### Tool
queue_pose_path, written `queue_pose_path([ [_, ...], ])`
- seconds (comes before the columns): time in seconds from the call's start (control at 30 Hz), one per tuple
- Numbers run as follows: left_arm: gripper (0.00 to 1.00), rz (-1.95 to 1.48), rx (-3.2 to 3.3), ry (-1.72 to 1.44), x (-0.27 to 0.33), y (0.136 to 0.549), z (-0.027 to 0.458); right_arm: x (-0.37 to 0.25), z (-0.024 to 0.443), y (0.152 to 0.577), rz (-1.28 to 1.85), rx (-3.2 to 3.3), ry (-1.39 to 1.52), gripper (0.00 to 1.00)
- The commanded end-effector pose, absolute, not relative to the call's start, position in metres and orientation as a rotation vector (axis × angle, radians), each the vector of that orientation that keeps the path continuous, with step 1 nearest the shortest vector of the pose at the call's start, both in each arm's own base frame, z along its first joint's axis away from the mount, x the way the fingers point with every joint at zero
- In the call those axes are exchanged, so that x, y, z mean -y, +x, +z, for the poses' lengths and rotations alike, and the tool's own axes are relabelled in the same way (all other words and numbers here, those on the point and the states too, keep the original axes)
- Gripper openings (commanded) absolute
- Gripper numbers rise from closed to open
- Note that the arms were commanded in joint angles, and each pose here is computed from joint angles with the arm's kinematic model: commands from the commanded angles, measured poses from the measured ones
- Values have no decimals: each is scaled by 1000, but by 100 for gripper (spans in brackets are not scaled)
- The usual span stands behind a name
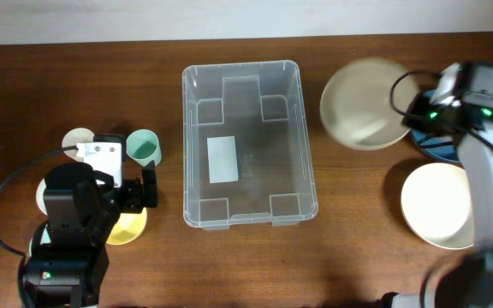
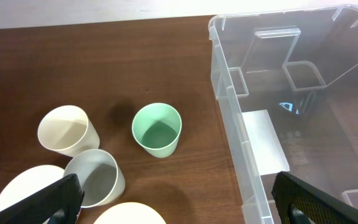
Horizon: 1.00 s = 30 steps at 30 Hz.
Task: Pack container
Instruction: 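Lift the cream bowl and lower it into the clear container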
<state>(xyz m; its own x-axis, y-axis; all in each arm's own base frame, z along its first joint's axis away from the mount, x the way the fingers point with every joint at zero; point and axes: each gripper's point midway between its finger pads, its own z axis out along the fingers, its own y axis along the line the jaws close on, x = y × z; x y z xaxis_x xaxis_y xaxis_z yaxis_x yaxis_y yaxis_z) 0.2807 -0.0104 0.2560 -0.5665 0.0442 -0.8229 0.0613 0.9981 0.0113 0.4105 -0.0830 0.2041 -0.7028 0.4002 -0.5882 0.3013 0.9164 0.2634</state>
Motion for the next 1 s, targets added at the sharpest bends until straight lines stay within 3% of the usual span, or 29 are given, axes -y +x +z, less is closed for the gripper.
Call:
queue_pose_path([
  [0.0,99,-38,-2155,66,12,282,264,65,270,403,195,-2240,431,4],
  [0.13,99,-38,-2156,66,12,282,264,15,301,398,256,-2182,273,4],
  [0.37,99,-39,-2156,66,12,282,264,-92,295,408,344,-2191,-18,4],
  [0.67,99,-38,-2157,66,12,282,264,-175,196,444,216,-2328,-243,4],
  [0.97,99,-39,-2157,66,12,282,264,-197,115,478,193,-2383,-269,4],
])
